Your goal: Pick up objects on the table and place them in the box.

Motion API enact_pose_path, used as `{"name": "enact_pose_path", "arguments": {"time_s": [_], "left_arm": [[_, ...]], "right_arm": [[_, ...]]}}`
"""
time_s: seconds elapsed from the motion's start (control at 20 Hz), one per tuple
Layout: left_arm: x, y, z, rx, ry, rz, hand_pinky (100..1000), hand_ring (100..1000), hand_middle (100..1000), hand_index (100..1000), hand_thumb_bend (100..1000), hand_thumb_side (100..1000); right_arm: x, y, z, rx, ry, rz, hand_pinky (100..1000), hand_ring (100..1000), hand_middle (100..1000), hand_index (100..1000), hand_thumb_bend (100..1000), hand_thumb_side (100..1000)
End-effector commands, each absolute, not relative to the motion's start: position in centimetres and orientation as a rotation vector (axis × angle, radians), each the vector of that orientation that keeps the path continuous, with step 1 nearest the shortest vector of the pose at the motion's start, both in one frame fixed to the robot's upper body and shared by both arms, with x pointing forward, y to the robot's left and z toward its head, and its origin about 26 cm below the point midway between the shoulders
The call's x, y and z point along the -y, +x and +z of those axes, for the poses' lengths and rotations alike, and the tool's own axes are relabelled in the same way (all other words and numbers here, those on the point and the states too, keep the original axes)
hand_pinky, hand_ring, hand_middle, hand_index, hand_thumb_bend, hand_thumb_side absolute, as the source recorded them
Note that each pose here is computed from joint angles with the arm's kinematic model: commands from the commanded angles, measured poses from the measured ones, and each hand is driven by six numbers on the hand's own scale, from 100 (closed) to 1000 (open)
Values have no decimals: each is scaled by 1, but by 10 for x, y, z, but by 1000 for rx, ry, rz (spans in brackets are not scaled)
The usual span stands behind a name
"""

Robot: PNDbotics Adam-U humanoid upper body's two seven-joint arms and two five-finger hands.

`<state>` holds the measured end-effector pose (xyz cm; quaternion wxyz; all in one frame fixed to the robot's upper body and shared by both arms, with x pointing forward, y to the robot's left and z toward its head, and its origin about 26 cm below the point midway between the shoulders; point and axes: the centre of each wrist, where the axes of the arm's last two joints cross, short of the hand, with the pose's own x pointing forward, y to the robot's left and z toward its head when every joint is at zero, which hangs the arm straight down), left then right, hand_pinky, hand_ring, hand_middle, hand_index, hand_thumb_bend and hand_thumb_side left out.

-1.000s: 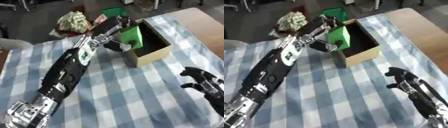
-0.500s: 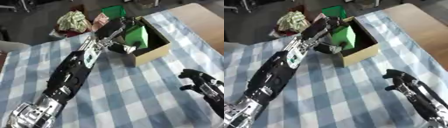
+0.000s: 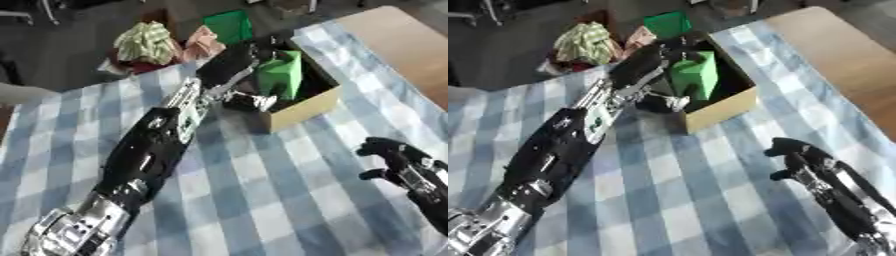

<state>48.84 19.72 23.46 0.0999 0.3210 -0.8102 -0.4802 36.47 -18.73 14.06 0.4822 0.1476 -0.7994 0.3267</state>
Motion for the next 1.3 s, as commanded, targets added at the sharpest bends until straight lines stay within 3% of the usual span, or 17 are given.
{"name": "enact_pose_path", "arguments": {"time_s": [0.05, 0.25, 0.55, 0.9, 0.95, 1.05, 1.1, 1.15, 1.3], "left_arm": [[-202, 489, 246, 2420, 976, -1394, 878, 909, 968, 977, 100, 356], [-205, 489, 245, 2404, 971, -1394, 887, 917, 974, 983, 100, 389], [-206, 489, 244, 2405, 948, -1393, 879, 908, 963, 974, 100, 357], [-226, 483, 245, 2397, 797, -1247, 860, 830, 871, 920, 100, 389], [-230, 480, 246, 2392, 750, -1226, 854, 815, 857, 913, 100, 314], [-238, 474, 249, 2370, 645, -1185, 845, 789, 828, 902, 100, 295], [-242, 469, 252, 2356, 595, -1172, 833, 762, 806, 896, 100, 327], [-247, 464, 255, 2338, 550, -1168, 829, 758, 801, 894, 100, 257], [-261, 446, 265, 2284, 460, -1172, 822, 749, 789, 889, 100, 256]], "right_arm": [[185, 364, 150, 1981, 359, 817, 710, 1000, 760, 902, 100, 713], [185, 363, 150, 1980, 360, 818, 711, 1000, 760, 902, 100, 703], [186, 363, 150, 1980, 360, 816, 711, 1000, 761, 902, 100, 692], [196, 363, 146, 1980, 328, 781, 712, 1000, 760, 900, 100, 639], [199, 363, 145, 1981, 318, 769, 711, 1000, 759, 900, 100, 632], [205, 362, 144, 1983, 297, 744, 711, 1000, 758, 899, 100, 621], [208, 362, 144, 1984, 286, 732, 711, 1000, 758, 899, 100, 611], [211, 362, 143, 1985, 275, 719, 711, 1000, 758, 899, 100, 612], [221, 360, 139, 1981, 244, 685, 711, 1000, 758, 898, 100, 606]]}}
